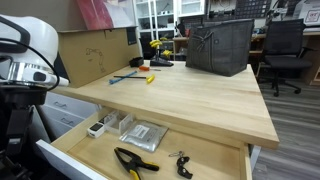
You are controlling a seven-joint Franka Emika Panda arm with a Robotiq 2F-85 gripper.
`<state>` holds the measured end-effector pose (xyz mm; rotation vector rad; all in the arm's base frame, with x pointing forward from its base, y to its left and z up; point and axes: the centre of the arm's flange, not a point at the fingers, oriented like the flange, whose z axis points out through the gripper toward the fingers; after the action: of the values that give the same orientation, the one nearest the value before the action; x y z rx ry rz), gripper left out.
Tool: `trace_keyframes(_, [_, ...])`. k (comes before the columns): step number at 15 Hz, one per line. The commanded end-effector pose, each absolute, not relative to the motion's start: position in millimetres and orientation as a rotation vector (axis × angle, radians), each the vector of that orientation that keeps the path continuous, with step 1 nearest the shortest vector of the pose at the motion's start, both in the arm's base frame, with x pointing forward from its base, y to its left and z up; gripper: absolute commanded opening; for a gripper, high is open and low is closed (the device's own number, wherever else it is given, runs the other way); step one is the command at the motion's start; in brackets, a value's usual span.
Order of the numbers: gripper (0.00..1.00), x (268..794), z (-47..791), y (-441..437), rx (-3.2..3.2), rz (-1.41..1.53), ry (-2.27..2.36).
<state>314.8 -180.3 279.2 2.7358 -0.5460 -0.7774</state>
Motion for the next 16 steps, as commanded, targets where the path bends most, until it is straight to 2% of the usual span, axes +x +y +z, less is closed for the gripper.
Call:
trace_keyframes(1, [1.0, 314.8, 279.2, -180.3, 2.736, -0.777, -0.546])
trace_keyframes(8, [1.0, 314.8, 279.2, -180.3, 2.736, -0.777, -0.546])
trace_keyframes(16, [1.0, 324.7, 260.8, -187.7, 2.806, -0.572, -0.545])
